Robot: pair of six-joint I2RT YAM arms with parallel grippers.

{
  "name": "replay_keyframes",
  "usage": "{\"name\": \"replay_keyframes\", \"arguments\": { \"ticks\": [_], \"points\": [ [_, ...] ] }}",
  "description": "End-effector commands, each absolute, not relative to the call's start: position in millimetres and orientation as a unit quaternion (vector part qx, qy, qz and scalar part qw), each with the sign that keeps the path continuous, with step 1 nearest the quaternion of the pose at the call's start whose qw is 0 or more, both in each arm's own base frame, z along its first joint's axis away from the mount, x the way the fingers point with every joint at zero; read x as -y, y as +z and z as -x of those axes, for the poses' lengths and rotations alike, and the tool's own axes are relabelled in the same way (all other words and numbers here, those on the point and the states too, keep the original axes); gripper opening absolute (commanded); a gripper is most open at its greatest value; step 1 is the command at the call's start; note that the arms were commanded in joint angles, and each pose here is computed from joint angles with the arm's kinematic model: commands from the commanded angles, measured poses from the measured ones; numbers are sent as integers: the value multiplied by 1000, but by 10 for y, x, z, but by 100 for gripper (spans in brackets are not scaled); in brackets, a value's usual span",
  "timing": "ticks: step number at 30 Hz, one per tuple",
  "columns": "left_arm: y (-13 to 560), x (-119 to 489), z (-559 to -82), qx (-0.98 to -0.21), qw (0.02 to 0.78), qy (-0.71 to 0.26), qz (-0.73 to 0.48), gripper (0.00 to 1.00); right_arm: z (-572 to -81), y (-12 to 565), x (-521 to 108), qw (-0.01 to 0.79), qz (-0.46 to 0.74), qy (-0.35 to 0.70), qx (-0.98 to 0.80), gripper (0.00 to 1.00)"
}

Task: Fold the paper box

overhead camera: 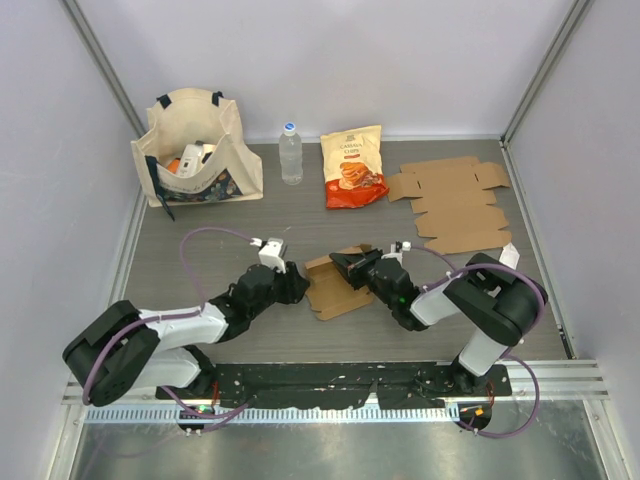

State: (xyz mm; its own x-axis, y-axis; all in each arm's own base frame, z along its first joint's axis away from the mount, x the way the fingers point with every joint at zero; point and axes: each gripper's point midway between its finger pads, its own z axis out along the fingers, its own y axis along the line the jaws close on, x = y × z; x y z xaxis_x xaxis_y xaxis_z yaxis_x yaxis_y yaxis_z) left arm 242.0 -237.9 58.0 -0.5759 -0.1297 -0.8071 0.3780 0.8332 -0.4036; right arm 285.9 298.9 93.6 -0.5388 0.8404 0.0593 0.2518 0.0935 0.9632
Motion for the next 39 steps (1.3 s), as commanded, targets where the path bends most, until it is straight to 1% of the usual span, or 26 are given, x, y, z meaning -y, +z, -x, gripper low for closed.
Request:
{"name": "replay_keyframes", "arguments": {
  "ticks": [1,9,14,21,25,28,31,34,35,39],
  "points": [
    [736,2332,-2490,-823,489,-285,-50,45,-2787,656,-2913,282,-387,506,-718,1],
    [801,2321,-2467,-812,499,-300,-41,44,-2814,610,-2947,326,-332,484,-741,1],
    [796,2335,-2464,-810,499,-303,-45,48,-2814,549,-2968,343,-314,483,-742,1],
    [865,2292,-2625,-810,523,-262,-47,46,-2762,412,-2925,333,-337,494,-729,1],
    [841,2253,-2704,-811,534,-232,-52,45,-2762,443,-2946,330,-337,503,-724,1],
    [829,2306,-2717,-810,535,-230,-61,45,-2770,482,-2943,332,-339,505,-721,1],
    [798,2387,-2723,-811,536,-225,-71,47,-2774,505,-2948,329,-343,506,-720,1],
    [811,2422,-2740,-808,547,-208,-68,49,-2777,523,-2952,321,-354,512,-714,1],
    [837,2445,-2744,-805,552,-208,-66,52,-2767,524,-2956,319,-357,513,-713,1],
    [893,2497,-2733,-799,566,-198,-56,54,-2780,546,-2933,318,-368,514,-707,1]
  ]
}}
